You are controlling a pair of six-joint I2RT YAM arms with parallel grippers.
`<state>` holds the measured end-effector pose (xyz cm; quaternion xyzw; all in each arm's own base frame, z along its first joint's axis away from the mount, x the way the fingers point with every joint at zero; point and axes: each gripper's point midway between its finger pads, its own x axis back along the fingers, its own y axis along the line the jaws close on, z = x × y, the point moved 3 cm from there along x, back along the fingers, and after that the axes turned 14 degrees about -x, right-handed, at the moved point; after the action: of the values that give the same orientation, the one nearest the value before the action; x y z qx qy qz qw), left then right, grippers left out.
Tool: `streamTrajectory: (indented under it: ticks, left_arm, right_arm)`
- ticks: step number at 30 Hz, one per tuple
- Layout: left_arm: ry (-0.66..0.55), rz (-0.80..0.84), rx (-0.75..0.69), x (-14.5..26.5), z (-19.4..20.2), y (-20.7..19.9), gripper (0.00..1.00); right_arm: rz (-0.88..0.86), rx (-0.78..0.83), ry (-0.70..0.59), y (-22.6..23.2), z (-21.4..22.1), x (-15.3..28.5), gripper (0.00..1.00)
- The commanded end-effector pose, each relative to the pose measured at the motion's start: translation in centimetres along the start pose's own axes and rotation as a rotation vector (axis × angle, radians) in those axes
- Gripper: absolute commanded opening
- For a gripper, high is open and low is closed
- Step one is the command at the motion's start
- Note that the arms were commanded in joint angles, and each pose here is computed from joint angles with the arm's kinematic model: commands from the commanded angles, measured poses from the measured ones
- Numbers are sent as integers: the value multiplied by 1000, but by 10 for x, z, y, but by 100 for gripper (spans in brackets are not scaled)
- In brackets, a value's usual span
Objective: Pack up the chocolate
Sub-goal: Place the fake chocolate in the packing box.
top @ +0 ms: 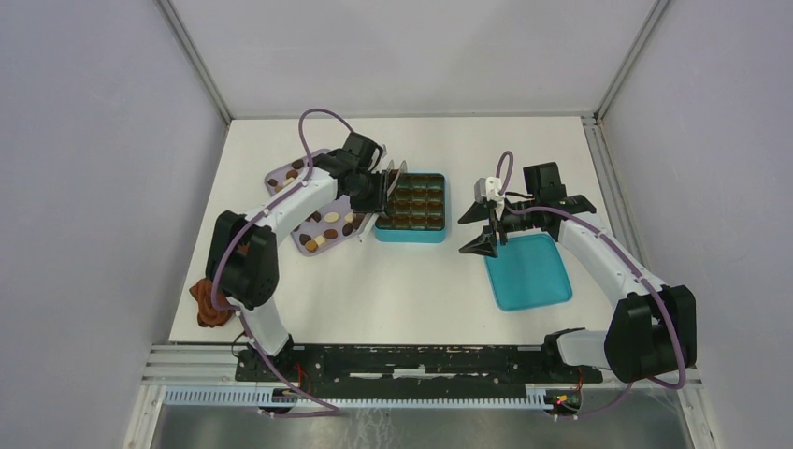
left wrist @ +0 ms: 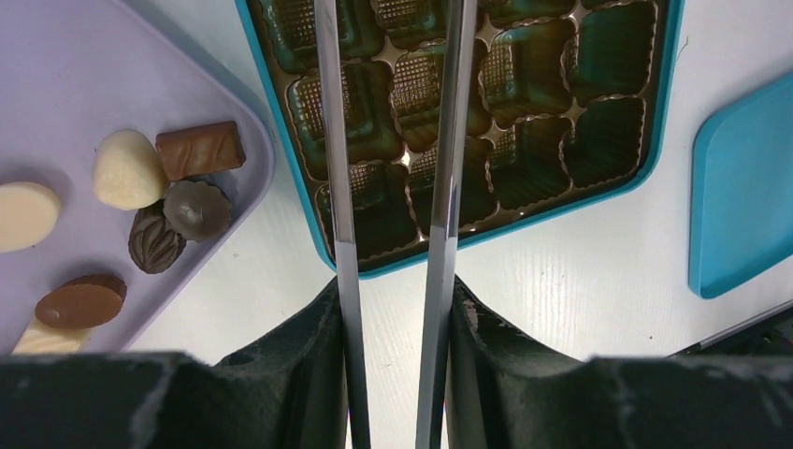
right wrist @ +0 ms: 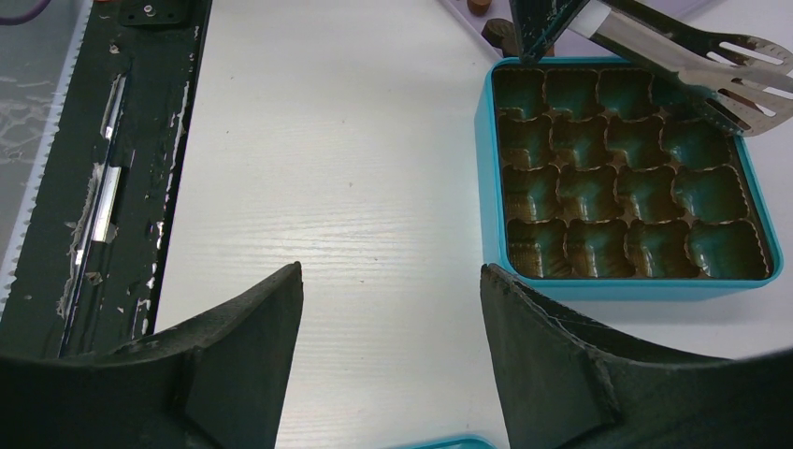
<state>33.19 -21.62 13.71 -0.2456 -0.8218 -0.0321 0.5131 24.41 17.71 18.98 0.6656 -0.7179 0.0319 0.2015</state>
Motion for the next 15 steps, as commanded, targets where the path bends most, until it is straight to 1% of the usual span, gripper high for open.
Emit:
streamTrajectory:
  ticks: [1,11,15]
  left_arm:
    - [-57,24,-21,6,-20,-11,30]
    - [-73,28,-34,19,-21,-19,31]
    - [-66,15,-35,20,-19,-17,33]
  right_arm:
    - [12,63,-22,-1,-18,3,75]
    - [9,67,-24,0,-19,3,76]
    - [8,63,-23,0,-18,3,76]
